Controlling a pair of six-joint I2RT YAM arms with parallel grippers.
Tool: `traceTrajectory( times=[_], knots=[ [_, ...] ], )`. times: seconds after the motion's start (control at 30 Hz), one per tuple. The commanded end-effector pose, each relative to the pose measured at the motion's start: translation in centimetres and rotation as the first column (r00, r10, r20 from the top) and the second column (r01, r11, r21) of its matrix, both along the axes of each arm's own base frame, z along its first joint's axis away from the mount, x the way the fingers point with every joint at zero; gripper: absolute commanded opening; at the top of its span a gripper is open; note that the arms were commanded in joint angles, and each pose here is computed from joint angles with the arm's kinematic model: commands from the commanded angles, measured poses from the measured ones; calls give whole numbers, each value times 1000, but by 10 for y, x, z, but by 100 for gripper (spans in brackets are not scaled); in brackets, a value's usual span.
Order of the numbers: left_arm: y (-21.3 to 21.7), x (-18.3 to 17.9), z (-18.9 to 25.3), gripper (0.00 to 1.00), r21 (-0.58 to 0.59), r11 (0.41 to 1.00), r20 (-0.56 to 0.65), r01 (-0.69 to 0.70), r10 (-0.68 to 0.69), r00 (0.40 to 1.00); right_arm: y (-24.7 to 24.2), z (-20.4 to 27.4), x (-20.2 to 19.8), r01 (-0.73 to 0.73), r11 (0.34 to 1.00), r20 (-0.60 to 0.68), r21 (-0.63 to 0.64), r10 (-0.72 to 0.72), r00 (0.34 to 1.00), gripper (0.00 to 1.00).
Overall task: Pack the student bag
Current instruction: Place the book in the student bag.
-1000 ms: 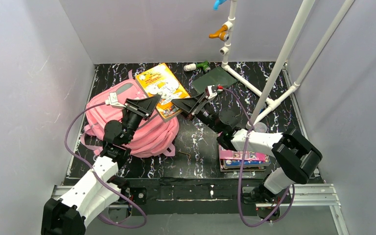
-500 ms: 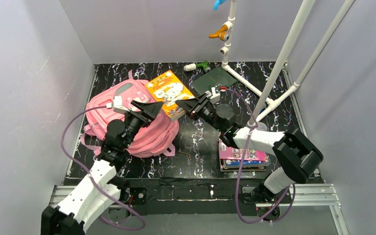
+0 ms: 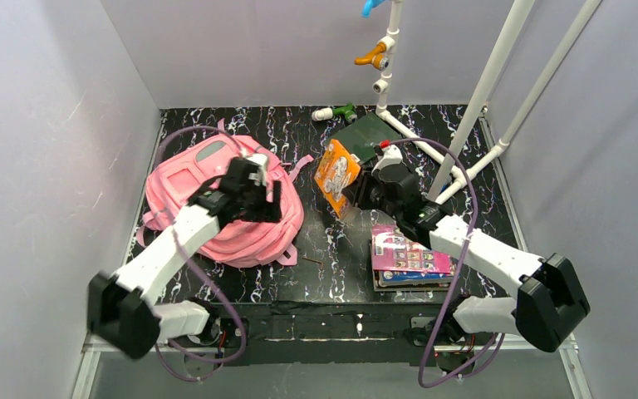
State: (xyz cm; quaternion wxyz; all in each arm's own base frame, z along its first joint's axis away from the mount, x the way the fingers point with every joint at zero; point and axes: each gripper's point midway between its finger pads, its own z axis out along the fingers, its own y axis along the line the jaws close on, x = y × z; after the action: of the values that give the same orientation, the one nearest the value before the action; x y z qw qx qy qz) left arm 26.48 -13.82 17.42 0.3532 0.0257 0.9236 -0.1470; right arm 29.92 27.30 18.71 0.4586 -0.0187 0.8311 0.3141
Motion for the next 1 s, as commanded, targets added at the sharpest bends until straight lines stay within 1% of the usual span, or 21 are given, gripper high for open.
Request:
traceTrajectory(
  times=[0.0, 0.03, 0.07, 0.17, 0.2, 0.27, 0.3, 0.33, 0.43, 0.63, 0.73, 0.77, 0.83, 0.97],
  knots=[
    [-2, -45, -58, 75, 295, 882, -303, 366, -277, 912, -10, 63, 6, -23, 999, 210, -35, 30, 977, 1],
    [-5, -43, -60, 75, 329, 857, -305, 396, -300, 904, -9, 66, 3, -35, 999, 213, -19, 39, 976, 1],
    [-9, -44, -62, 74, 335, 841, -310, 426, -329, 892, -8, 67, 0, -46, 999, 212, -4, 46, 976, 1],
    [-16, -40, -66, 68, 322, 838, -299, 441, -351, 887, -8, 66, -6, -58, 998, 201, 27, 52, 978, 1],
    [-14, -39, -68, 65, 335, 837, -300, 433, -341, 891, -8, 64, -9, -62, 998, 195, 31, 55, 979, 1],
    [-11, -37, -69, 56, 360, 830, -303, 425, -327, 895, -9, 61, -11, -67, 997, 189, 38, 59, 980, 1],
    [-9, -37, -69, 53, 371, 828, -301, 420, -321, 898, -9, 60, -13, -70, 997, 185, 39, 61, 981, 1],
    [-7, -37, -68, 52, 380, 826, -298, 416, -316, 901, -9, 59, -14, -72, 997, 183, 38, 64, 981, 1],
    [-1, -38, -70, 53, 403, 809, -302, 427, -323, 897, -10, 59, -15, -76, 996, 185, 37, 68, 980, 1],
    [16, -53, -81, 58, 445, 760, -408, 475, -300, 862, -6, 62, -15, -90, 995, 193, 48, 80, 978, 1],
    [22, -58, -81, 56, 454, 750, -426, 481, -292, 857, -4, 61, -15, -102, 994, 189, 50, 91, 978, 1],
    [23, -57, -80, 53, 458, 750, -420, 478, -292, 859, -3, 60, -16, -105, 993, 187, 49, 94, 978, 1],
    [22, -56, -76, 40, 457, 751, -408, 477, -300, 862, -3, 58, -16, -109, 993, 182, 48, 98, 978, 1],
    [20, -56, -75, 25, 446, 753, -405, 483, -311, 860, -3, 54, -17, -113, 993, 176, 43, 103, 979, 1]
  ],
)
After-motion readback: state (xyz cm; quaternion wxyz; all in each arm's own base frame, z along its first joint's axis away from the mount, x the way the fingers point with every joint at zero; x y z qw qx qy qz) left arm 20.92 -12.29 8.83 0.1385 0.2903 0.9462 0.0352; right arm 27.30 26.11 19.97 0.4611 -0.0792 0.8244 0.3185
